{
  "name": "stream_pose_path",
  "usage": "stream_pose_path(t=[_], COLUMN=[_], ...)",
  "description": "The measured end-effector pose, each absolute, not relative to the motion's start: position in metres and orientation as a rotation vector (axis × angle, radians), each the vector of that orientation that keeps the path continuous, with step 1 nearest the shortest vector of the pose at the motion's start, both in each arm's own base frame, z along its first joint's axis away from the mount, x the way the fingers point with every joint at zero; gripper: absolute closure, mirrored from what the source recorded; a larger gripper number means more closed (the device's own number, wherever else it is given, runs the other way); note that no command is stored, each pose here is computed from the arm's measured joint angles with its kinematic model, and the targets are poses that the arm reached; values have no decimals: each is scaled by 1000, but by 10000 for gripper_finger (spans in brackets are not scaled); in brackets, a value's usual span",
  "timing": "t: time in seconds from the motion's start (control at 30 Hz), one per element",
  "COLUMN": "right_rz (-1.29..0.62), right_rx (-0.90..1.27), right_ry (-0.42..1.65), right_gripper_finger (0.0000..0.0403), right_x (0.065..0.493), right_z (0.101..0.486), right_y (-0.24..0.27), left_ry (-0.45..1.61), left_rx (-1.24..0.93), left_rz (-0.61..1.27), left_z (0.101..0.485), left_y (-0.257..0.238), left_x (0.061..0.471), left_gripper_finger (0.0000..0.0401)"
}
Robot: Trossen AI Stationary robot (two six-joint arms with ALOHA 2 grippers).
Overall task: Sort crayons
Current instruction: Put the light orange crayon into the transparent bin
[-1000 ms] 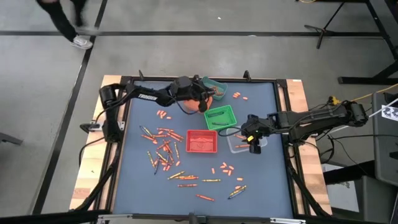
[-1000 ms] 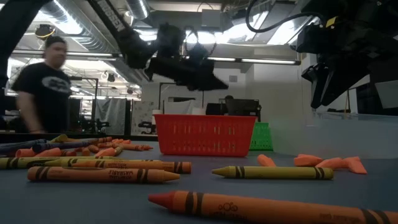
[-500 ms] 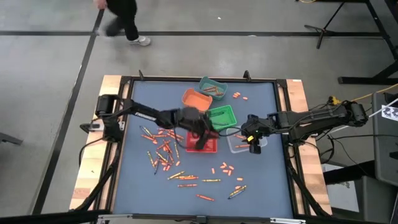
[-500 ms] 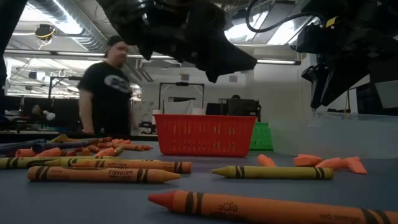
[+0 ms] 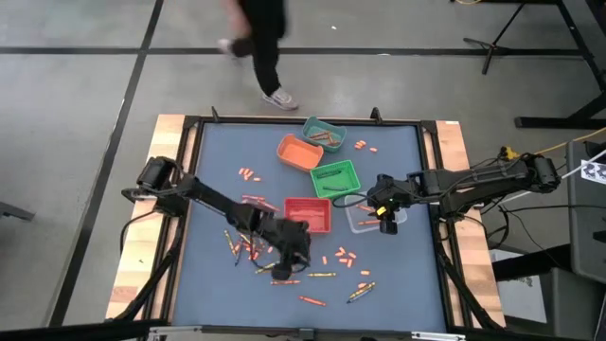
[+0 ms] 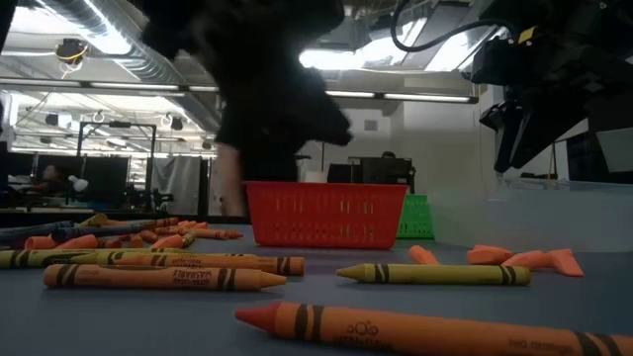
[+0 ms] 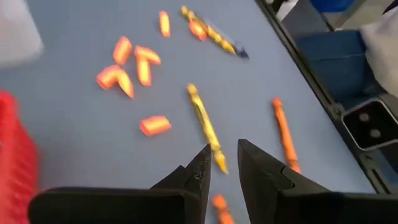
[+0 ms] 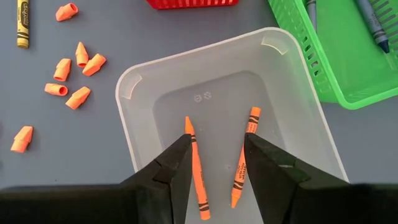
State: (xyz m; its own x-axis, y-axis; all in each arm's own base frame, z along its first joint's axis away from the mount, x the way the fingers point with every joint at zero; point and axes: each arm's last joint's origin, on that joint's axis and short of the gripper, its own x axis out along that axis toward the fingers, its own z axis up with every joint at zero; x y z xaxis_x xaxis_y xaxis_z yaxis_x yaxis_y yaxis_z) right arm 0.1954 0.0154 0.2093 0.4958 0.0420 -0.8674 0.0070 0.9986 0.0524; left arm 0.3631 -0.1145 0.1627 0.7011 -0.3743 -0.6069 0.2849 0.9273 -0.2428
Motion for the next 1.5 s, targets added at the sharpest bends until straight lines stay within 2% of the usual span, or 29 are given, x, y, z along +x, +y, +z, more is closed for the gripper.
stream_pose_path(t=[0.33,0.6,0.93,1.5], right_rz=[22,21,21,21], right_rx=[51,51,51,51], right_ry=[1052,1052,1052,1052], right_gripper_finger=[258,258,258,258], right_x=[195,195,195,195], right_z=[209,209,209,209], right_y=[15,15,15,15], left_ry=[790,881,930,998], left_rx=[-167,-125,-59,-21], left_rz=[-315,-236,-145,-139], left_z=[157,149,142,117], left_y=[-170,-195,-199,-202], left_x=[336,312,302,302], left_gripper_finger=[337,337,337,337])
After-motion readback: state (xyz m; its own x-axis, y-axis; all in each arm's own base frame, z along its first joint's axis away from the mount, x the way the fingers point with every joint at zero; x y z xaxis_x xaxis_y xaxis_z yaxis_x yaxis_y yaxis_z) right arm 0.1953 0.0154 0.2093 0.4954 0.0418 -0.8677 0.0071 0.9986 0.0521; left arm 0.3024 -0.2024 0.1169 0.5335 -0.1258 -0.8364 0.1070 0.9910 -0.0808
